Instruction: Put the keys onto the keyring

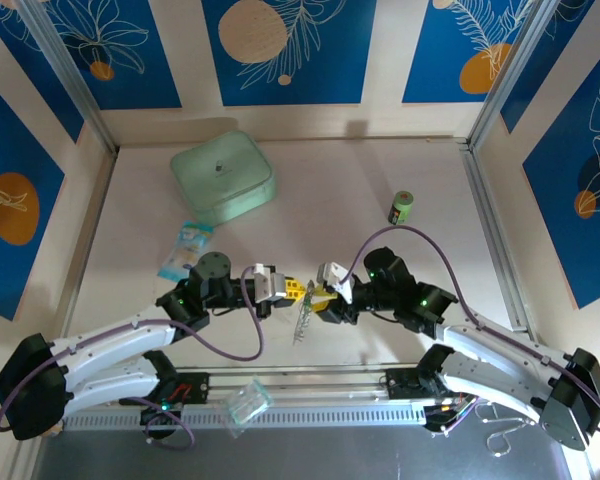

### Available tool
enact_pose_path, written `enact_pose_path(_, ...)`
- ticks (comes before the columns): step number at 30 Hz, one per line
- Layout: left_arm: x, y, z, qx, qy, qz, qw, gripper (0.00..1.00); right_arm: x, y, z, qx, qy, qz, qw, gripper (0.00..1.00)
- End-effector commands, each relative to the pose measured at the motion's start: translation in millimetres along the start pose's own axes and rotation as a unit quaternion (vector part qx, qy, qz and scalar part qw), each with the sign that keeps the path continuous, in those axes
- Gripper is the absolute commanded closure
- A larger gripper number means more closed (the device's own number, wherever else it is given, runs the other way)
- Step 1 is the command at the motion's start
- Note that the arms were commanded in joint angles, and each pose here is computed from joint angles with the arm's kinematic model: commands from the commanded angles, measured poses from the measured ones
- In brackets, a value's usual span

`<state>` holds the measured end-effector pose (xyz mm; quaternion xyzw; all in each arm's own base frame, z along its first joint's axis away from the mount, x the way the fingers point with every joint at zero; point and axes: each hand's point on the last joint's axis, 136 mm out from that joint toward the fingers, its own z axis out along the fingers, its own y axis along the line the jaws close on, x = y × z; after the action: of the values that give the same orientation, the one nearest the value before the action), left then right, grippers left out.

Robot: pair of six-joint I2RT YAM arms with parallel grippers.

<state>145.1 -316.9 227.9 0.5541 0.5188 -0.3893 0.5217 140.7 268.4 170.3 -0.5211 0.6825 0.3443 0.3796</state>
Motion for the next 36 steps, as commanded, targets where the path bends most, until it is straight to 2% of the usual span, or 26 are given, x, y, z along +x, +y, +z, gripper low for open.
enact_pose_path(1,-18.0,9.5,-3.9,-0.028,-0.037,0.007,0.999,1.0,-8.7,8.5,3.7,-0.024,-0.026,0.009,0.999,0.62)
enact_pose_path(8,-20.3,14.4,-4.5,-0.043,-0.048,-0.005,0.998,1.0,-13.1,3.4,11.7,-0.01,-0.037,0.009,0.999,0.61)
enact_pose_path(18,-22.3,15.6,-5.2,-0.046,-0.051,-0.01,0.998,1.0,-22.7,-25.4,18.7,0.076,-0.051,-0.005,0.996,0.62)
enact_pose_path(21,-21.8,16.2,-5.7,-0.049,-0.049,-0.008,0.998,1.0,-25.2,-25.7,16.0,0.082,-0.055,-0.014,0.995,0.68)
enact_pose_path(29,-15.8,23.4,-5.5,-0.068,-0.026,0.0,0.997,1.0,-22.6,-27.5,1.8,0.106,-0.037,-0.039,0.993,0.97)
enact_pose_path(31,-12.6,27.7,-5.6,-0.079,-0.014,0.002,0.997,1.0,-24.6,-27.8,-3.2,0.112,-0.031,-0.045,0.992,1.0)
enact_pose_path(36,-5.2,38.6,-7.4,-0.11,0.01,0.006,0.994,1.0,-27.2,-33.2,-16.4,0.138,-0.005,-0.064,0.988,1.0)
